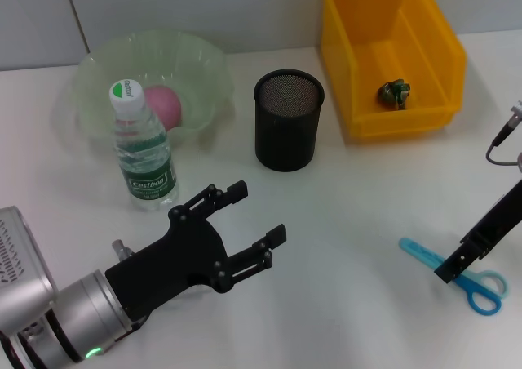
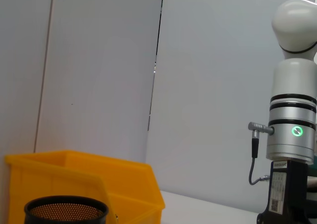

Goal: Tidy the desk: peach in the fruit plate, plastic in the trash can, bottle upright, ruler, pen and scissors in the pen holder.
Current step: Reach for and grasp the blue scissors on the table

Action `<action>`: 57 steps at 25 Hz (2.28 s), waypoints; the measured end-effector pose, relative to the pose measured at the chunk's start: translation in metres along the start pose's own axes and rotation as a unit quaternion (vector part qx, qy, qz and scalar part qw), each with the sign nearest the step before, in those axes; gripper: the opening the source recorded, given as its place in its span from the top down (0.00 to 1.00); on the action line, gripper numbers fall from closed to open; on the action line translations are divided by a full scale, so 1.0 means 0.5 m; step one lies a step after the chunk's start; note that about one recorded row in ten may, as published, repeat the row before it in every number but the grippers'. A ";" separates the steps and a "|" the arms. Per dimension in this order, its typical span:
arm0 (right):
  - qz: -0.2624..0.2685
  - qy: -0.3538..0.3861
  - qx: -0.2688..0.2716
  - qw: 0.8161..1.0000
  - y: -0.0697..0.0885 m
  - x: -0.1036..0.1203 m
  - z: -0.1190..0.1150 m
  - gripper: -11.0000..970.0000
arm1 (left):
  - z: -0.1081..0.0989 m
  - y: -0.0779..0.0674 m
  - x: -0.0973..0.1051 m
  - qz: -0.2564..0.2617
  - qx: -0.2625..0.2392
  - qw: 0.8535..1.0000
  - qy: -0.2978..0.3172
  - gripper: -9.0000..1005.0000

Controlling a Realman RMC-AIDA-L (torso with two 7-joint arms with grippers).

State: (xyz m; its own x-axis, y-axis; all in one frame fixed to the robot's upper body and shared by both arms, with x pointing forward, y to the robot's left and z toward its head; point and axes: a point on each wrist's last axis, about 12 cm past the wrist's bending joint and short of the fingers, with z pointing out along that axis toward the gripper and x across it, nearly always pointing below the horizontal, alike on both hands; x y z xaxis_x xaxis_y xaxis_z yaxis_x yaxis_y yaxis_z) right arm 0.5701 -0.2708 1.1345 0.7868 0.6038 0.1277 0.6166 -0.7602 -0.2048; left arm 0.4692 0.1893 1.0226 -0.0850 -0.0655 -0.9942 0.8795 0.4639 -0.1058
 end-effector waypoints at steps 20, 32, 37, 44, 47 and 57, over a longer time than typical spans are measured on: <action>-0.010 -0.032 -0.029 0.999 -0.014 0.006 0.009 0.19 | -0.006 -0.006 0.007 -0.003 0.002 1.000 0.007 0.20; -0.009 -0.037 -0.028 0.999 -0.017 0.007 0.013 0.19 | -0.005 -0.009 0.007 -0.004 0.006 1.000 0.006 0.20; -0.011 -0.038 -0.031 0.999 -0.015 0.015 0.015 0.19 | -0.004 -0.009 0.007 -0.003 0.007 1.000 0.007 0.20; -0.009 -0.041 -0.039 0.998 -0.014 0.024 0.015 0.19 | -0.002 -0.007 0.007 -0.002 0.008 1.000 0.008 0.20; -0.008 -0.043 -0.040 0.998 -0.016 0.024 0.018 0.20 | -0.001 -0.007 0.006 -0.002 0.009 1.000 0.008 0.20; -0.009 -0.048 -0.050 0.998 -0.022 0.025 0.022 0.20 | -0.002 -0.011 0.008 -0.001 0.014 1.000 0.011 0.20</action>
State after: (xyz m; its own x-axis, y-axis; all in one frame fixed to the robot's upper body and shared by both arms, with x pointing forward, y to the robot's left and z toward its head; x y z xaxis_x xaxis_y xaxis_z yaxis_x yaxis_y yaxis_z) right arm 0.5729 -0.2521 1.1276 0.7722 0.6344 0.0360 0.6343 -0.7660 -0.1043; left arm 0.4637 0.1872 1.0190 -0.0976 -0.0466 -0.9941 0.8923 0.4383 -0.1082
